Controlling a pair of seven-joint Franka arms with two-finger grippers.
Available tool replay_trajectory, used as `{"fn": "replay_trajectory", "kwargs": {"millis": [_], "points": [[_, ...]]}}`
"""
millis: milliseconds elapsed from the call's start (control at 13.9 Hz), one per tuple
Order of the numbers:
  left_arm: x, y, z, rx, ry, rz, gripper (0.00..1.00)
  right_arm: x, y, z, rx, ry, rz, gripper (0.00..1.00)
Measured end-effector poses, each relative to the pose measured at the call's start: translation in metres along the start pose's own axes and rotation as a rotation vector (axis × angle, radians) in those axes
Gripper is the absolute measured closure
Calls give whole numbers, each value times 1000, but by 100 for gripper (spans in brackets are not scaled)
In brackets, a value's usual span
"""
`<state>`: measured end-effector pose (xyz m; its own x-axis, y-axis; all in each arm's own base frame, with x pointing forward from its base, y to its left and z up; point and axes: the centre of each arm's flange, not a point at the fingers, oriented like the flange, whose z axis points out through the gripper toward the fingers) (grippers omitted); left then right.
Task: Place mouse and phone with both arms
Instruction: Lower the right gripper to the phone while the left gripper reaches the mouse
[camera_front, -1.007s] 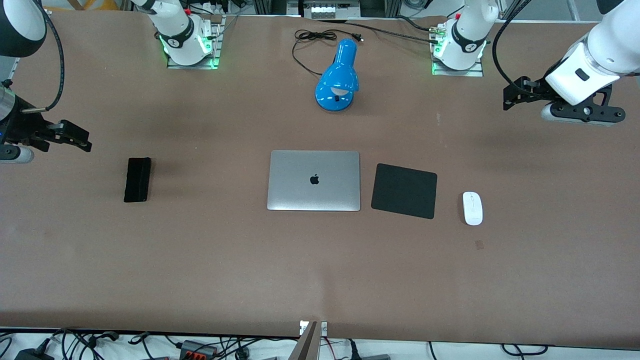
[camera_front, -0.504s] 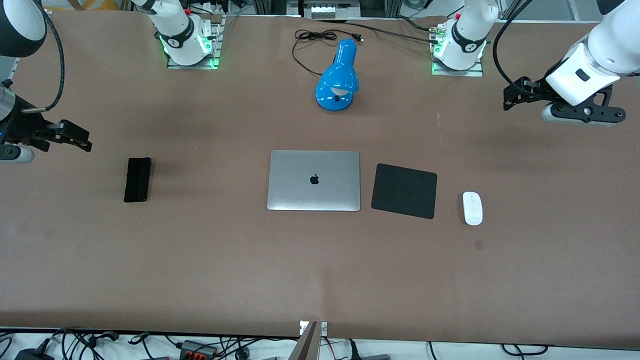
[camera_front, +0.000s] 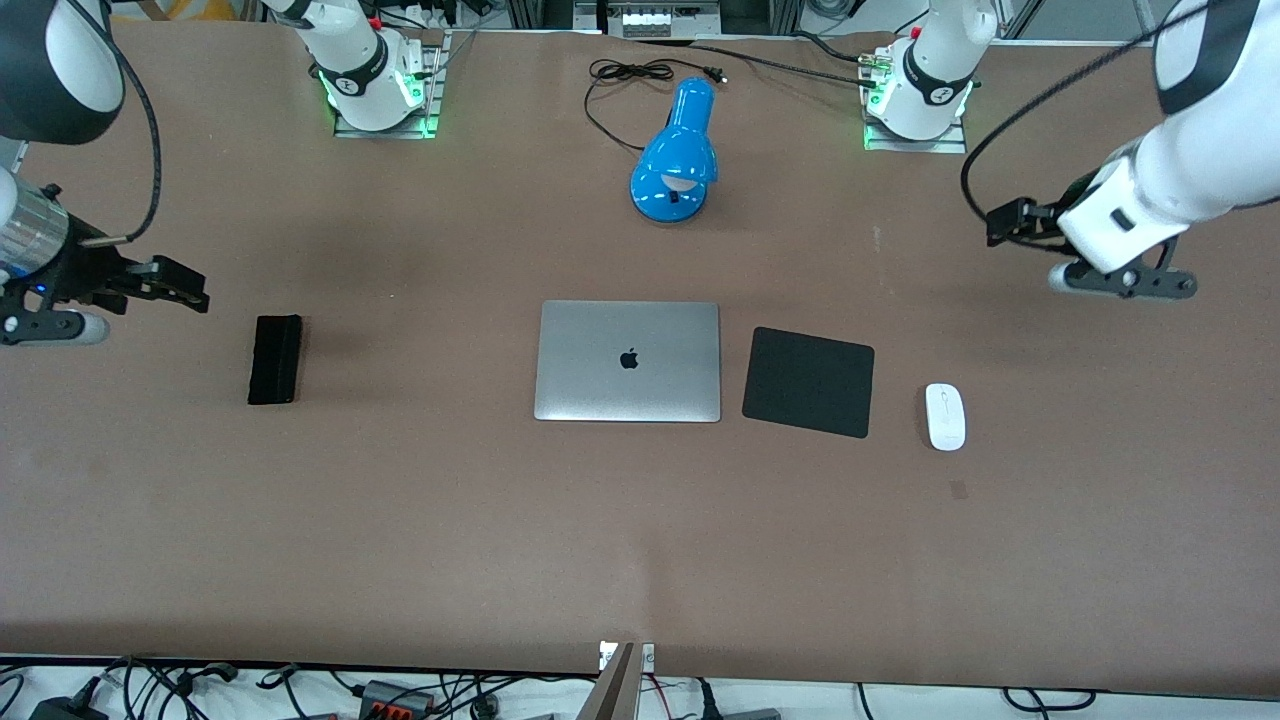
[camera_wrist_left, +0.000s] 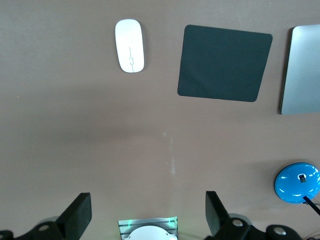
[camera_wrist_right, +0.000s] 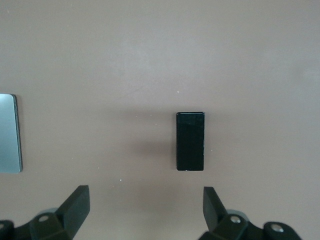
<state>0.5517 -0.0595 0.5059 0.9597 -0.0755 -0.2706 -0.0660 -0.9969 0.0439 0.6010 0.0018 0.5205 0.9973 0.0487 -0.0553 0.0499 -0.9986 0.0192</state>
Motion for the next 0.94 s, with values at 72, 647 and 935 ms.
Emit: {"fn": "replay_trajectory", "kwargs": {"millis": [72, 647, 935], "points": [[17, 0, 14, -5, -27, 3, 0, 4, -8, 10, 0, -17, -14, 0], [149, -29, 234, -67, -300, -31, 0, 37, -65, 104, -6, -109, -98, 0], [172, -36, 241, -72, -214, -41, 0, 47, -6, 161, -3, -161, -4, 0]]}}
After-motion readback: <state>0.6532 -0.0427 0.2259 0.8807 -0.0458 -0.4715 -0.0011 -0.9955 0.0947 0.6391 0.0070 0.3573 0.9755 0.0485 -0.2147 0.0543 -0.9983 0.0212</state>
